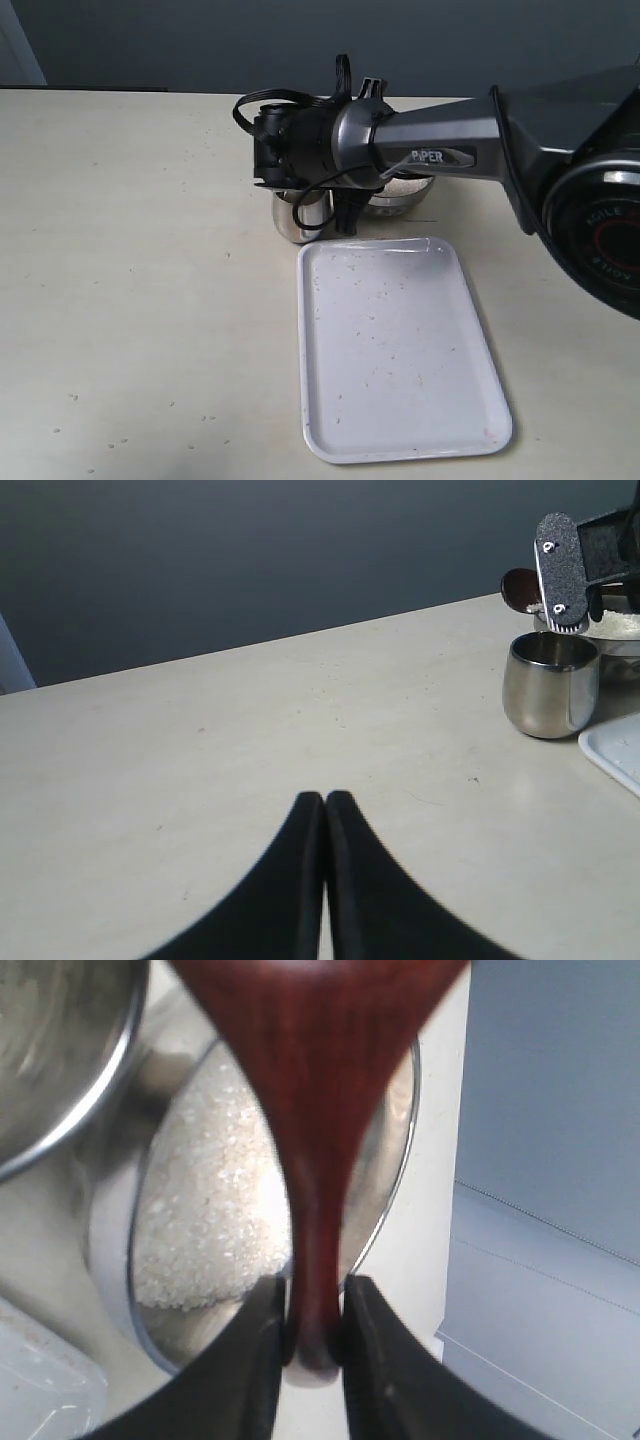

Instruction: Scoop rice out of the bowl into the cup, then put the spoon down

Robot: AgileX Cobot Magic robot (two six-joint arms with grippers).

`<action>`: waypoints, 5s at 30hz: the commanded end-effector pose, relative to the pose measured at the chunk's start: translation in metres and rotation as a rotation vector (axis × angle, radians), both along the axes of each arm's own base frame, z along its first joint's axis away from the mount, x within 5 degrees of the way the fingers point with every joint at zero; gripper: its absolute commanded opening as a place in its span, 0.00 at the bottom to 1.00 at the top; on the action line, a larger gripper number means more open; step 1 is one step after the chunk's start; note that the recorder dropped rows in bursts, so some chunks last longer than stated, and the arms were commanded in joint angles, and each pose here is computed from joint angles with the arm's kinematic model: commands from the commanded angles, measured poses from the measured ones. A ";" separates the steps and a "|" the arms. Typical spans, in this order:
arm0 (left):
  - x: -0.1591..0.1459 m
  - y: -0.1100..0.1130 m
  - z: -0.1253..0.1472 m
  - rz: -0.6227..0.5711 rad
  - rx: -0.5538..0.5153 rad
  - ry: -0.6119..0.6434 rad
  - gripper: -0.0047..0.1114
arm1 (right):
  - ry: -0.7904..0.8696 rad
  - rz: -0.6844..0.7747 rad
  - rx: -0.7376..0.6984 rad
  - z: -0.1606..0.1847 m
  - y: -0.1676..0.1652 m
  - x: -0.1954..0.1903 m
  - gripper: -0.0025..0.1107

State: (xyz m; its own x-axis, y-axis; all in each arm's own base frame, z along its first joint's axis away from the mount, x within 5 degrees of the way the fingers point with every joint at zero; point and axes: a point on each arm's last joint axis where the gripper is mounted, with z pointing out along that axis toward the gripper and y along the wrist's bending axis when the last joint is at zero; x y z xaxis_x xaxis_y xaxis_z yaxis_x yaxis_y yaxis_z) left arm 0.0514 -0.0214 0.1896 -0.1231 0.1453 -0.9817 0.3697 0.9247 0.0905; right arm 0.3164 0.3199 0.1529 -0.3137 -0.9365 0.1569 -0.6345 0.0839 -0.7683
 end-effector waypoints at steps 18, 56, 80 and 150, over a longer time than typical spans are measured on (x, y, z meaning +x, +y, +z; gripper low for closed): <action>0.000 0.000 0.002 -0.002 -0.010 -0.016 0.04 | -0.010 -0.024 -0.004 0.006 -0.001 -0.004 0.01; 0.000 0.000 0.002 -0.002 -0.010 -0.016 0.04 | -0.082 0.073 0.016 -0.001 -0.009 -0.009 0.01; 0.000 0.000 0.002 -0.002 -0.010 -0.016 0.04 | -0.133 0.101 0.023 0.004 -0.008 -0.007 0.01; 0.000 0.000 0.002 -0.002 -0.010 -0.016 0.04 | 0.774 -0.210 0.040 -0.018 -0.068 -0.113 0.01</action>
State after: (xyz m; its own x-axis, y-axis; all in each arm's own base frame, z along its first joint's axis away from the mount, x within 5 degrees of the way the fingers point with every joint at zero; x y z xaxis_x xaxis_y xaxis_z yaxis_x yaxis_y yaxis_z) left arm 0.0514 -0.0214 0.1896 -0.1231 0.1453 -0.9817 0.3697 0.9247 0.0905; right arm 0.2030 0.2534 0.1338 -0.3022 -0.8740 0.3806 -0.9532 0.2802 -0.1134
